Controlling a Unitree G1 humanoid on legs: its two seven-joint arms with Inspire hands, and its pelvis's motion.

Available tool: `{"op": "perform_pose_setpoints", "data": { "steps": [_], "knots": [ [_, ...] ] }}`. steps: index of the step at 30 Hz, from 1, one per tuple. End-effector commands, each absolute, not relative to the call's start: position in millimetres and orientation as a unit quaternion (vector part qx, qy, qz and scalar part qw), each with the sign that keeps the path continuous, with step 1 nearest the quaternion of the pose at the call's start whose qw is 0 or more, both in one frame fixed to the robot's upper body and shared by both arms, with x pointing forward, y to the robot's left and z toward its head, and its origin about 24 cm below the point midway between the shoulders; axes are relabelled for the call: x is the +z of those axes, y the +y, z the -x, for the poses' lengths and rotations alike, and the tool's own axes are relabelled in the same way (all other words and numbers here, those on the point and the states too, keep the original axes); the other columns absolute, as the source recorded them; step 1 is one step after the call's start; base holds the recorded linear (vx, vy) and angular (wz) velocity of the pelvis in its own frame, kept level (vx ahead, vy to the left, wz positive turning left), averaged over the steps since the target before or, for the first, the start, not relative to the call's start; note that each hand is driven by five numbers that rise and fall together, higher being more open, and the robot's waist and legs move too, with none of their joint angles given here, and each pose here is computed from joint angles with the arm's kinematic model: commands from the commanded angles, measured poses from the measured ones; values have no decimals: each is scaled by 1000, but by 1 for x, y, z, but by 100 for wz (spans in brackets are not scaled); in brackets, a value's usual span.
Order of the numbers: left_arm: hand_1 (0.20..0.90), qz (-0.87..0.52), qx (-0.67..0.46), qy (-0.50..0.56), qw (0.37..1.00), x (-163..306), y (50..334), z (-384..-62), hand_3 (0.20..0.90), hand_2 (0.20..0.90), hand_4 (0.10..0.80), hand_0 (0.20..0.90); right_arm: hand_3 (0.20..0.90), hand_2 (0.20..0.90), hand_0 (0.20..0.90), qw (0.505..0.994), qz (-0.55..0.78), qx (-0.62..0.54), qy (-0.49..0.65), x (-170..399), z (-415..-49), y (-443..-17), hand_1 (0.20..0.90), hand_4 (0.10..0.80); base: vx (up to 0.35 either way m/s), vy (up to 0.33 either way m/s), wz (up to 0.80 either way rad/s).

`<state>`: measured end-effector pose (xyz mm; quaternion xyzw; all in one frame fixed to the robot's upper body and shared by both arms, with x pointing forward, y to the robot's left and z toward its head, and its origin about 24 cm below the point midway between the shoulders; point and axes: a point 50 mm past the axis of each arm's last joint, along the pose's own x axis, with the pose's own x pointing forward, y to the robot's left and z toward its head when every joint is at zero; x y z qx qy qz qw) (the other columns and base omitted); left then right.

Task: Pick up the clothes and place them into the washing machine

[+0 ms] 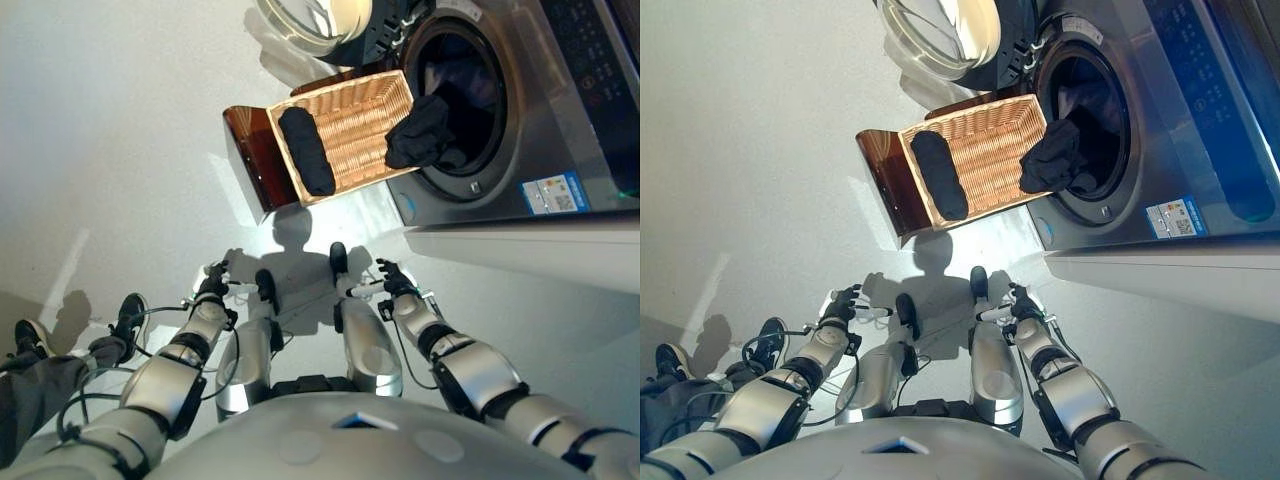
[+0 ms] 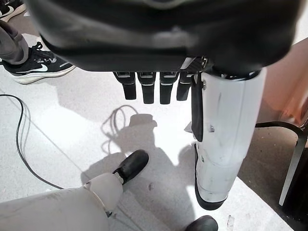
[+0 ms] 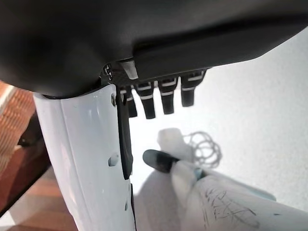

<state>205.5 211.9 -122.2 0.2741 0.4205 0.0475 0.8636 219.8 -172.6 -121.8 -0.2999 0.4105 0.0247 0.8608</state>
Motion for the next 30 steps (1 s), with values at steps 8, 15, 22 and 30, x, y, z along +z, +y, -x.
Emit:
{"op": "perform_pose_setpoints", "data": {
  "steps": [8, 15, 22, 30],
  "knots": [
    [900, -303, 45, 422, 853, -120, 219, -209, 900, 900, 800, 900, 900, 900, 900, 868, 319, 12, 381, -108, -240, -182, 900, 800, 0, 0, 0],
    [900, -301, 44, 423, 853, -120, 218, -209, 900, 900, 800, 900, 900, 900, 900, 866, 319, 12, 385, -109, -238, -183, 900, 800, 2, 1, -1],
    [900, -300, 46, 424, 853, -120, 220, -209, 900, 900, 800, 900, 900, 900, 900, 866, 319, 13, 385, -109, -238, -184, 900, 800, 0, 0, 0],
    [900, -294, 45, 429, 853, -121, 219, -207, 900, 900, 800, 900, 900, 900, 900, 866, 317, 13, 386, -109, -238, -184, 900, 800, 0, 0, 0]
  ]
}}
